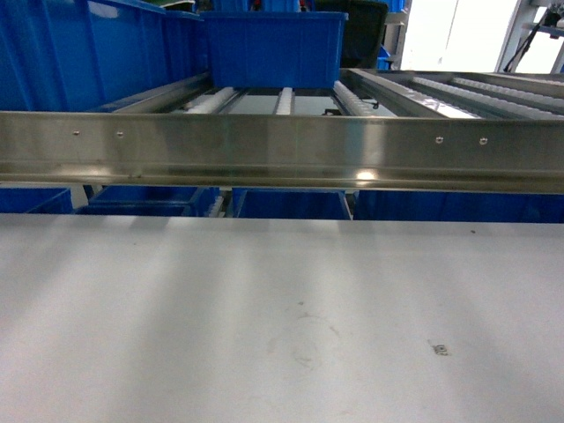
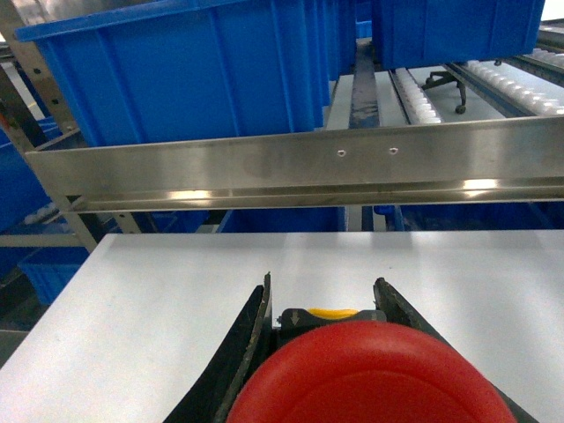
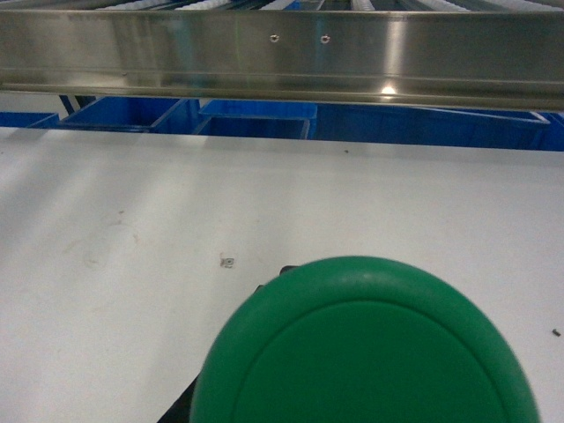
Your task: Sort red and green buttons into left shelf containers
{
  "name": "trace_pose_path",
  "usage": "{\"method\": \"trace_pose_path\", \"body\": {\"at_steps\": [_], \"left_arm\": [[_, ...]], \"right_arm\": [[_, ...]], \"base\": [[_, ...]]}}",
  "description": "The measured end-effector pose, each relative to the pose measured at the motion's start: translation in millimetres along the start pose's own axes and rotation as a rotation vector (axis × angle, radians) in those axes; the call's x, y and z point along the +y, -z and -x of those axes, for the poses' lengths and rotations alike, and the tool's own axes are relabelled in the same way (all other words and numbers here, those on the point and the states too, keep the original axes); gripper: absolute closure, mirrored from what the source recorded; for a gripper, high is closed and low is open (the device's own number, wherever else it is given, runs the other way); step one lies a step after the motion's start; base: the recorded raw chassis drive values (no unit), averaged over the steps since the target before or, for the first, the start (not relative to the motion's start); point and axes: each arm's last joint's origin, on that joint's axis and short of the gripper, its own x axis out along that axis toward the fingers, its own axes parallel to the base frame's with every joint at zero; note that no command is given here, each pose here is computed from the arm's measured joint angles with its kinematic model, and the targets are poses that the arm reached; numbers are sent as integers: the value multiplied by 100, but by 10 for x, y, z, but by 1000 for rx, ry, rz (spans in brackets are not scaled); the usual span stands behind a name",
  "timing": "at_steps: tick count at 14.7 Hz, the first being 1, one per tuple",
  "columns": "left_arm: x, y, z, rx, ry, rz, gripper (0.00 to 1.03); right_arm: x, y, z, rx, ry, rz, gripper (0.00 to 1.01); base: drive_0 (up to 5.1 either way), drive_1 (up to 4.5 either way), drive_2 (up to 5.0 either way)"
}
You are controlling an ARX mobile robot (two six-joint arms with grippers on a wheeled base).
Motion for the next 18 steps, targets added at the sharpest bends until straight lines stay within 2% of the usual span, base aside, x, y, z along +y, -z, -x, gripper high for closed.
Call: {"method": "trace_pose_path", "body": {"at_steps": [4, 18], "left_arm": [[0, -2, 1, -2, 0, 0, 76], [0, 0, 0, 0, -1, 0, 76]], "right_arm": [[0, 0, 0, 0, 0, 0, 75], [1, 0, 0, 0, -2, 0, 75]], "base": [[0, 0, 0], [-490, 120, 346]]}}
